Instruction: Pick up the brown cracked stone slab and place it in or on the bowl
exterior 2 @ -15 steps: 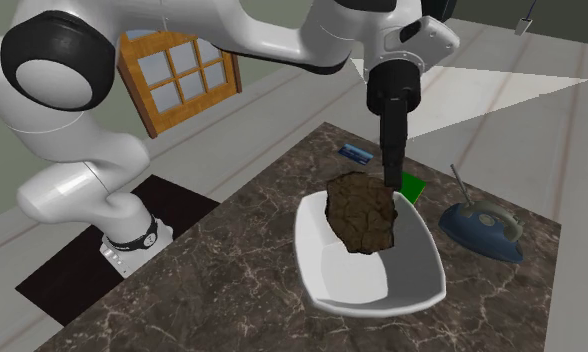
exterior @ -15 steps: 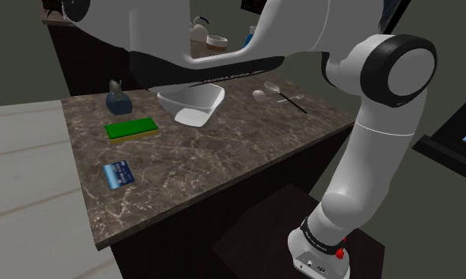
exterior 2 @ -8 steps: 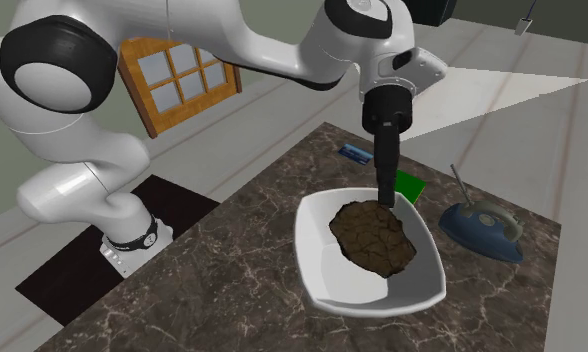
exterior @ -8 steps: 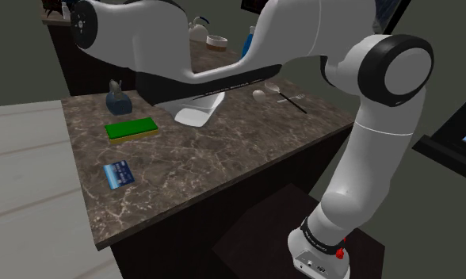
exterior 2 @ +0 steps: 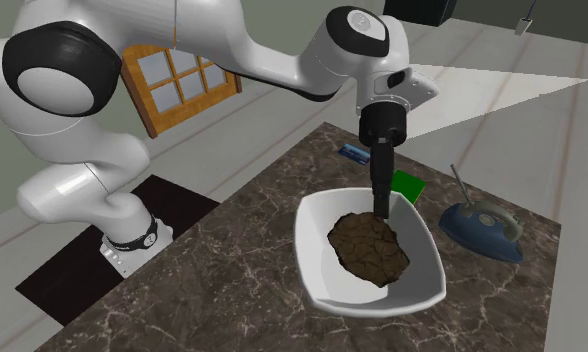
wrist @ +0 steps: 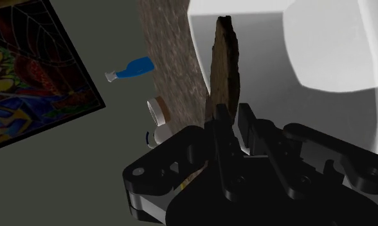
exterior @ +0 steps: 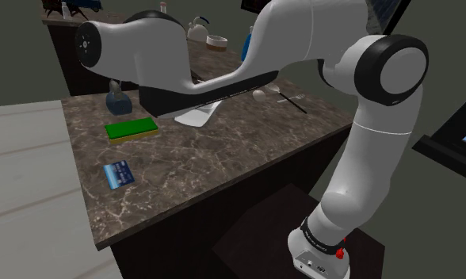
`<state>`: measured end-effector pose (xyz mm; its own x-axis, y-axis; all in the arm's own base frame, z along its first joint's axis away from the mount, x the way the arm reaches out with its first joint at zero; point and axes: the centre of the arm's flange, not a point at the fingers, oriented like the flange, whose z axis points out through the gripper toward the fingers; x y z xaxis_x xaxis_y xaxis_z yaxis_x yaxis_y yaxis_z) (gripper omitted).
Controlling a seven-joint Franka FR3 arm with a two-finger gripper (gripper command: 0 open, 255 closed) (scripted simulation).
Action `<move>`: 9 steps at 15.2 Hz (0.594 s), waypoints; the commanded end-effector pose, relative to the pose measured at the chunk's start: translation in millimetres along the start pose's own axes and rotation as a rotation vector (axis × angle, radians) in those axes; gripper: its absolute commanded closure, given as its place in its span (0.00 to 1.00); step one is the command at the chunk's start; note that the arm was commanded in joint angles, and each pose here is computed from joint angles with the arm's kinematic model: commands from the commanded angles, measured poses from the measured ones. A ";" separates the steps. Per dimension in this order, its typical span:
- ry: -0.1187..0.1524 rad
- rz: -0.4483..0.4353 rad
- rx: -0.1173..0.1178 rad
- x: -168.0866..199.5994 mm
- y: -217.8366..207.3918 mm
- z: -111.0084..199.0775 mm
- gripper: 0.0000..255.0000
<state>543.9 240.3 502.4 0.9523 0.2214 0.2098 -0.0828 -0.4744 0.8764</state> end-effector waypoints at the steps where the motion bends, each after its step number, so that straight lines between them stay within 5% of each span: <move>1: 0.000 0.000 0.000 -0.1 -0.3 0.1 1.00; 4: 0.000 0.000 0.000 -0.1 -0.3 0.1 1.00; 5: 0.000 0.000 0.000 -0.1 -0.3 0.1 0.00; 9: 0.000 0.000 0.000 -1.2 -0.6 0.9 0.00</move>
<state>545.0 233.7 506.4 0.9538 0.2076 0.2170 -0.0989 -0.4650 0.8798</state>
